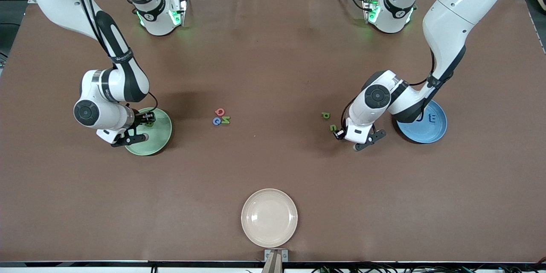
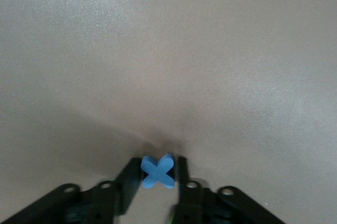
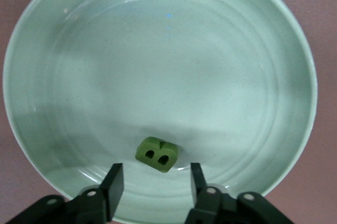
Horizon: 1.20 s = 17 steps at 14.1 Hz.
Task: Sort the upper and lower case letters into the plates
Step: 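Carry the x to the blue plate while the right gripper grasps blue c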
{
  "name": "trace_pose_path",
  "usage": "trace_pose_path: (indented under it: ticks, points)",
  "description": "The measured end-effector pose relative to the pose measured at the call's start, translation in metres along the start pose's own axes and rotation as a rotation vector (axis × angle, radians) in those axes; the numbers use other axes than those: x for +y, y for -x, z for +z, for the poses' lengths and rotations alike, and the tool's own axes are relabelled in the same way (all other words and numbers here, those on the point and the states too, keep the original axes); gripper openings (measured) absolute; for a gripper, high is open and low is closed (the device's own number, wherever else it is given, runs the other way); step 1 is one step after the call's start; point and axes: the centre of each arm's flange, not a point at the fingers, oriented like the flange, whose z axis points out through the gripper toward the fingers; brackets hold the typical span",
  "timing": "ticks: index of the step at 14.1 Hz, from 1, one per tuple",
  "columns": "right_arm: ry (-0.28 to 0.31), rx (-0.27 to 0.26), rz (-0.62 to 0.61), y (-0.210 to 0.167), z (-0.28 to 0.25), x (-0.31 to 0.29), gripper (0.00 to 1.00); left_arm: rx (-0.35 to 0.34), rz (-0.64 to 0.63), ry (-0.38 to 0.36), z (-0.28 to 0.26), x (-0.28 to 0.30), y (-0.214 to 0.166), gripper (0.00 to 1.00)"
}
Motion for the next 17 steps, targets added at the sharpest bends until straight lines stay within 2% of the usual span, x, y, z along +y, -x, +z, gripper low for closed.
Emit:
trace_pose_path:
  ticks: [2,4,8,10,12,13,17]
  points:
    - [-0.005,-0.017,0.004,-0.002,-0.011,-0.011,0.84,0.003,-0.001,0.001,0.0,0.001,-0.001,0.27]
    - [-0.001,-0.029,0.07,-0.009,-0.038,-0.033,1.0,0.007,-0.007,-0.001,-0.001,-0.002,-0.006,0.27]
    - [0.035,0.008,0.248,-0.017,-0.076,-0.121,1.0,0.038,0.031,-0.056,-0.02,-0.018,-0.027,0.27]
    - [0.012,0.032,0.303,-0.019,-0.075,-0.155,1.0,0.047,0.075,-0.086,-0.038,-0.033,-0.038,0.27]
    - [-0.056,0.055,0.33,-0.021,-0.074,-0.17,1.0,0.028,0.121,-0.089,-0.057,-0.055,-0.05,0.27]
    - [-0.068,0.069,0.336,-0.023,-0.073,-0.176,1.0,0.009,0.152,-0.089,-0.067,-0.07,-0.059,0.27]
    - [-0.071,0.11,0.386,-0.026,-0.057,-0.21,1.0,-0.07,0.285,-0.095,-0.092,-0.15,-0.091,0.27]
